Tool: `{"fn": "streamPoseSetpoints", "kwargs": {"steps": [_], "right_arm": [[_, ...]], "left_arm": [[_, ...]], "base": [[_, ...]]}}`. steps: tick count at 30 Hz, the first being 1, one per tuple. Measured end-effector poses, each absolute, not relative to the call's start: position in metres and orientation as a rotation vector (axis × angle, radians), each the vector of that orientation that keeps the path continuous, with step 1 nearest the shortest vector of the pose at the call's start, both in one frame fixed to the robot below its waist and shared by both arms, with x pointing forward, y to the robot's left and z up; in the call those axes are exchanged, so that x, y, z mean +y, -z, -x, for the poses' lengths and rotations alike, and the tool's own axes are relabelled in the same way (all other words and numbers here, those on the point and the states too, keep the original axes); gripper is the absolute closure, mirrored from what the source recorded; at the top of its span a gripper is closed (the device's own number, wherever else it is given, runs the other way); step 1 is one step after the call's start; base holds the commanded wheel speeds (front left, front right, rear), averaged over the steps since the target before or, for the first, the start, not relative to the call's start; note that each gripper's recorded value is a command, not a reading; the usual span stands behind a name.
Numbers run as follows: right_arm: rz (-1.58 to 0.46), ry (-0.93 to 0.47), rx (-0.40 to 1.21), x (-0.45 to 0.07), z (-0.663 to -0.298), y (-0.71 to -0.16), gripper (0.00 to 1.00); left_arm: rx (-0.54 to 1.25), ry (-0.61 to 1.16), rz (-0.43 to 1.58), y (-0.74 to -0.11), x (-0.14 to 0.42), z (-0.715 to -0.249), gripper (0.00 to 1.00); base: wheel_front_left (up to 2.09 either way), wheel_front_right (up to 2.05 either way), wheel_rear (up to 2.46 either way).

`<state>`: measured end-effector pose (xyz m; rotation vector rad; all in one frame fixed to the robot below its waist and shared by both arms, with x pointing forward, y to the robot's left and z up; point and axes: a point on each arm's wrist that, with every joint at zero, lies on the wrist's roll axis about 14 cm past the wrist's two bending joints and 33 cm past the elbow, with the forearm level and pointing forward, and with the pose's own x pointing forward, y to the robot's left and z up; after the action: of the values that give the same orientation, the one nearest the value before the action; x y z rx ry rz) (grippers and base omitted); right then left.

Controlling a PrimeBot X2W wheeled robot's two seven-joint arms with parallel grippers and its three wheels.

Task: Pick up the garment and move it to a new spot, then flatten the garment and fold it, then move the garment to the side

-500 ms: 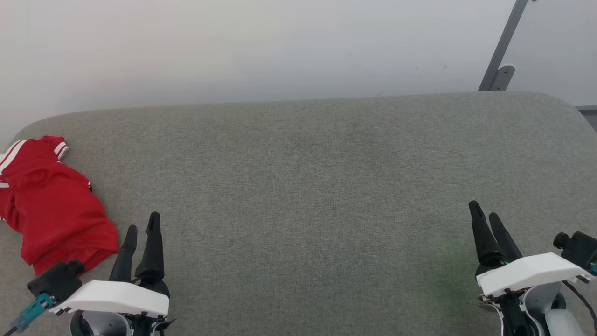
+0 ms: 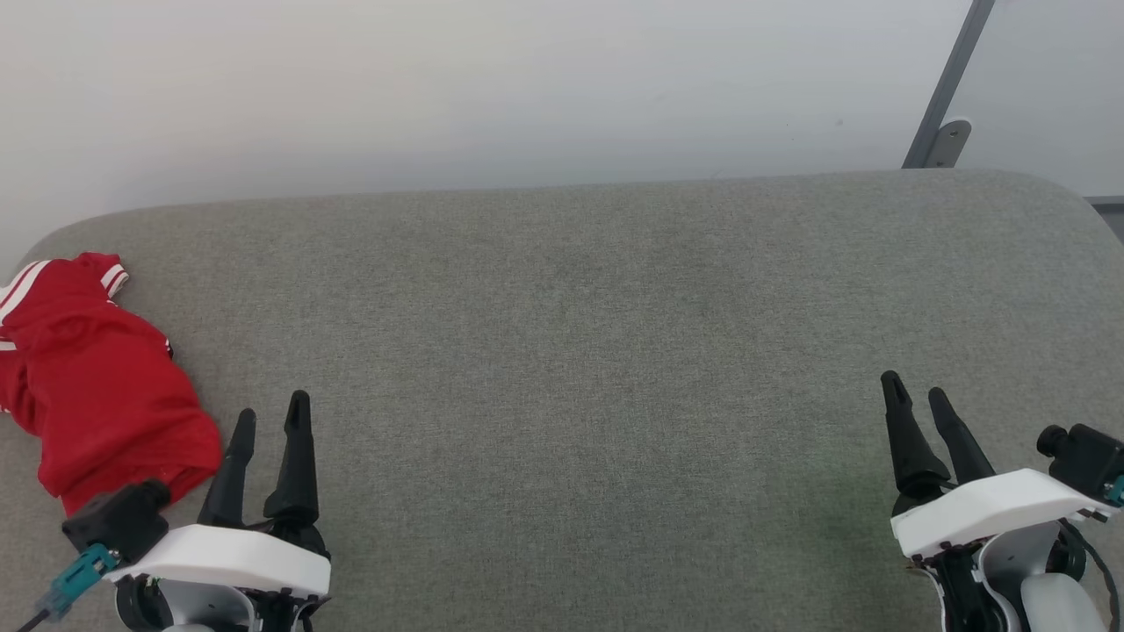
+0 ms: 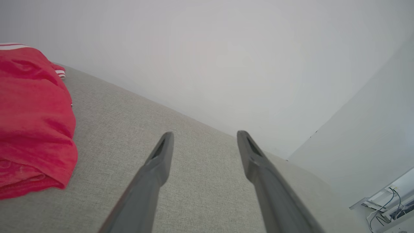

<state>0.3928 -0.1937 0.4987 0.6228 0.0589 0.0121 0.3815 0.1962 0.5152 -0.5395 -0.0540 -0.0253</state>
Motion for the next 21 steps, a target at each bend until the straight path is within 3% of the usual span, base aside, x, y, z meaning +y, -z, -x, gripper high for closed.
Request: {"fn": "streamPoseSetpoints", "kwargs": {"steps": [21], "right_arm": [[-0.444,-0.035,0.037,-0.19,-0.398,-0.508,0.0]], "left_arm": [[-0.107,0.076,0.339,-0.527,0.189,-0.382,0.0]], "base": [[0.0,0.0,0.0]]}}
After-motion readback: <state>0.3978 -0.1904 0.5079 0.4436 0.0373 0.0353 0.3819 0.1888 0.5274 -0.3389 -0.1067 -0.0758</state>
